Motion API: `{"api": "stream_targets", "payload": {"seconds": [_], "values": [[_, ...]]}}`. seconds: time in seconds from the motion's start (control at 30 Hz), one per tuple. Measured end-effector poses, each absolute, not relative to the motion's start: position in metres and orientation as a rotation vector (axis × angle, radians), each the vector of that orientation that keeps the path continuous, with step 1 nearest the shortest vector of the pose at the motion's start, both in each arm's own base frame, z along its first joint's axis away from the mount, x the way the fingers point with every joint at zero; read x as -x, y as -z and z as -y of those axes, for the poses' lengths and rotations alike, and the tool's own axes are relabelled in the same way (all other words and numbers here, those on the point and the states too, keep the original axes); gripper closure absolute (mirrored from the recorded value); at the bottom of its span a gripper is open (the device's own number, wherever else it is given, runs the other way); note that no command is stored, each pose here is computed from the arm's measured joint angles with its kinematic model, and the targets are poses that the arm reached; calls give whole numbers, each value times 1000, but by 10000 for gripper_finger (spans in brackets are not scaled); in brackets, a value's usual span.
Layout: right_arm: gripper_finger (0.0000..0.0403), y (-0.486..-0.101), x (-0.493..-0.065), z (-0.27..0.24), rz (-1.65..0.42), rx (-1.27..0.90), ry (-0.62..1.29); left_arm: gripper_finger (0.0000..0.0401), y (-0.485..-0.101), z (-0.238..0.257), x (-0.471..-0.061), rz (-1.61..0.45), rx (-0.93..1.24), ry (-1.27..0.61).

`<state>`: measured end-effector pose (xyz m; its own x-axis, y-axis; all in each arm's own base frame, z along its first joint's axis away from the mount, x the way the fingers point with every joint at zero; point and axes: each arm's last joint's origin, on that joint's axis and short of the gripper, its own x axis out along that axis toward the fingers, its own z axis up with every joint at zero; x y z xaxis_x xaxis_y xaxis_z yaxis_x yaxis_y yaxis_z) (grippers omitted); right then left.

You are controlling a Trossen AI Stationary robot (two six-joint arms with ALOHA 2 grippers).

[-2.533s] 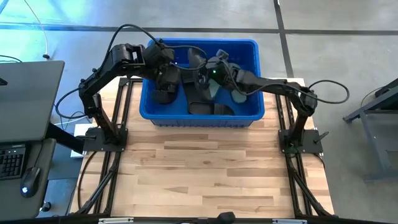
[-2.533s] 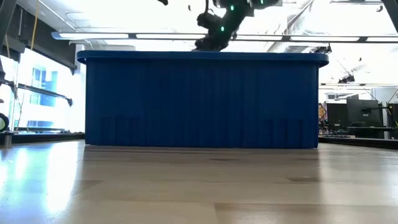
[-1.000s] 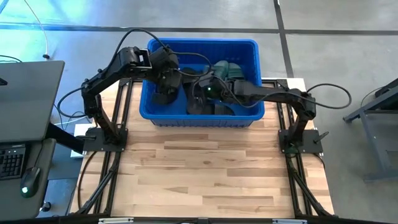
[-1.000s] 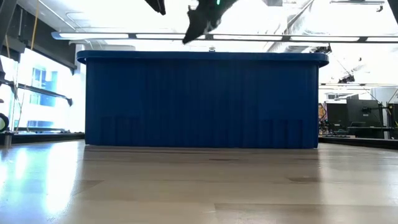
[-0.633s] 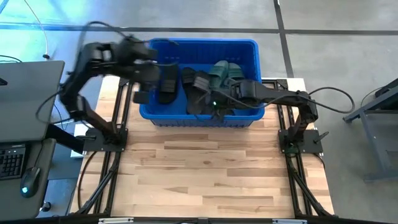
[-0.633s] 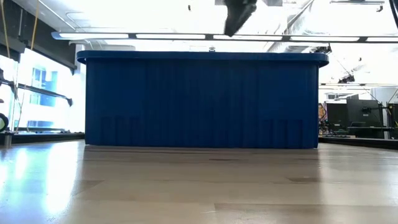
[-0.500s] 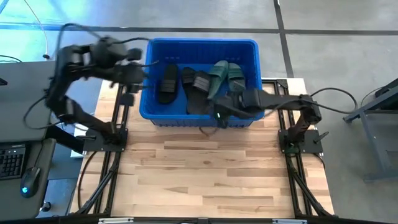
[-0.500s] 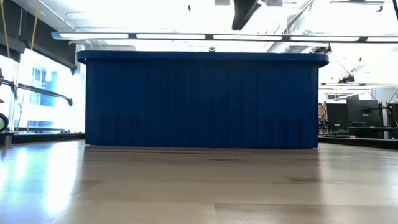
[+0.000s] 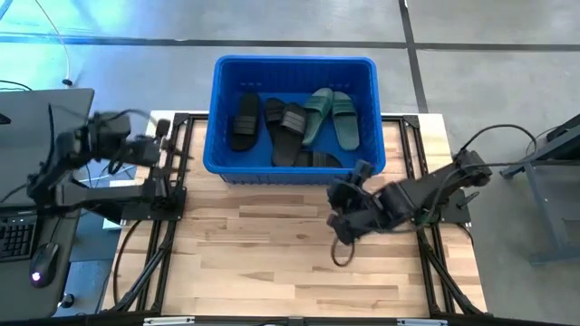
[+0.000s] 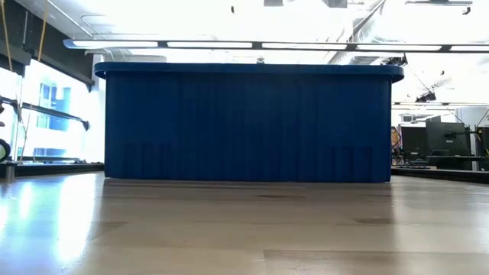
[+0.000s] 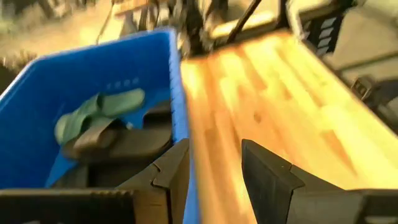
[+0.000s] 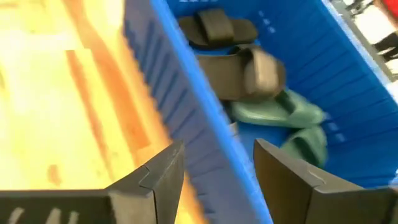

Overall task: Pick and place slides into bin
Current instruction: Return to Home Position

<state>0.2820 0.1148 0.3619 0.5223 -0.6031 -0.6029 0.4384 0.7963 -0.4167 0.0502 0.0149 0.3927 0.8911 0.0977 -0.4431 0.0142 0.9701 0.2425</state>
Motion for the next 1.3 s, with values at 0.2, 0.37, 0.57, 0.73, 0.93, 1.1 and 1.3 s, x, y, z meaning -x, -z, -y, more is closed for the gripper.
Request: {"api": "stream_targets", "payload": {"seconds": [0.2,0.37,0.57,0.73,0.93,1.1,1.3], "values": [[224,-350,-254,-125,-710,142,575,273,-326,-5,-37,-293,-201,4],[224,-348,-224,-110,-646,94,571,273,-280,-7,-40,-184,-194,-4],[224,-321,-190,-94,-539,-5,536,273,-264,-9,-47,-26,-192,13],[224,-280,-173,-90,-479,-34,423,273,-259,-6,-47,-59,-209,121],[224,-243,-159,-82,-393,-67,261,273,-256,-8,-47,-101,-192,52],[224,-220,-146,-77,-408,-206,172,273,-255,-8,-47,-108,-192,34],[226,-206,-139,-72,-396,-376,215,273,-253,-9,-47,-129,-201,10]]}}
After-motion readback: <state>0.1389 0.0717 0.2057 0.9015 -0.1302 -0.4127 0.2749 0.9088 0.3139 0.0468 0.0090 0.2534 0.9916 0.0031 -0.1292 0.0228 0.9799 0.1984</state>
